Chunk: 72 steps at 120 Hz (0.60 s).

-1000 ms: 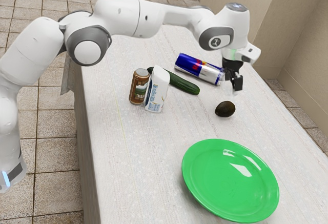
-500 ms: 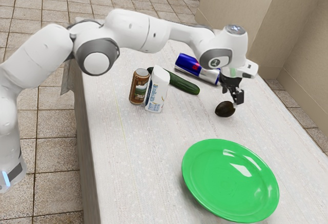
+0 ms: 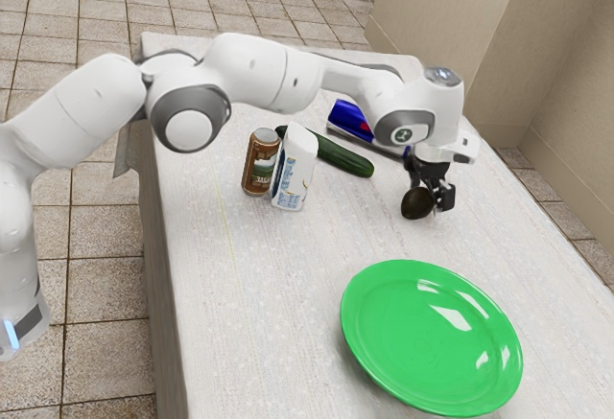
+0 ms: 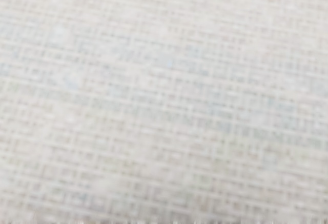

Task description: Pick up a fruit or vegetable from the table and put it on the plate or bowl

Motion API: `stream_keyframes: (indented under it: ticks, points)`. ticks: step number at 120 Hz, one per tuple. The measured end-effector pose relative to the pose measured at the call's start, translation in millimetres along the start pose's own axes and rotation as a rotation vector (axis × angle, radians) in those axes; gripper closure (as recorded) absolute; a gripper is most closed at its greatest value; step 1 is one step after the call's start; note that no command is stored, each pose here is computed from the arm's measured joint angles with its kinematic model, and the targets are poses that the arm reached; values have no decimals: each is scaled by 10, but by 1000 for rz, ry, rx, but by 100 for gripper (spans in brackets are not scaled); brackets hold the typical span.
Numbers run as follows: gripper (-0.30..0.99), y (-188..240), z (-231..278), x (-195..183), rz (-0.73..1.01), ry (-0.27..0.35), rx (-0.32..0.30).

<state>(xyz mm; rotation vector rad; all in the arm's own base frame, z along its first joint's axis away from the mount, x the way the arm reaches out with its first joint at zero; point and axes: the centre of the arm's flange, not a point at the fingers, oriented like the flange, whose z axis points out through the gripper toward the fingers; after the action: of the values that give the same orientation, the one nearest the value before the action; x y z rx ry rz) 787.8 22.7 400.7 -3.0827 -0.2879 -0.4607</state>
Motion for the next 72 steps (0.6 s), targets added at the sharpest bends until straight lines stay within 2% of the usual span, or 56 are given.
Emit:
stream_keyframes:
  ticks: [28,35,72]
  points:
    - [3,49,35,-7,-22,-7,-9]
    - [3,64,-90,33,-37,-10,-27]
    - [0,48,-130,-69,-72,-143,-28]
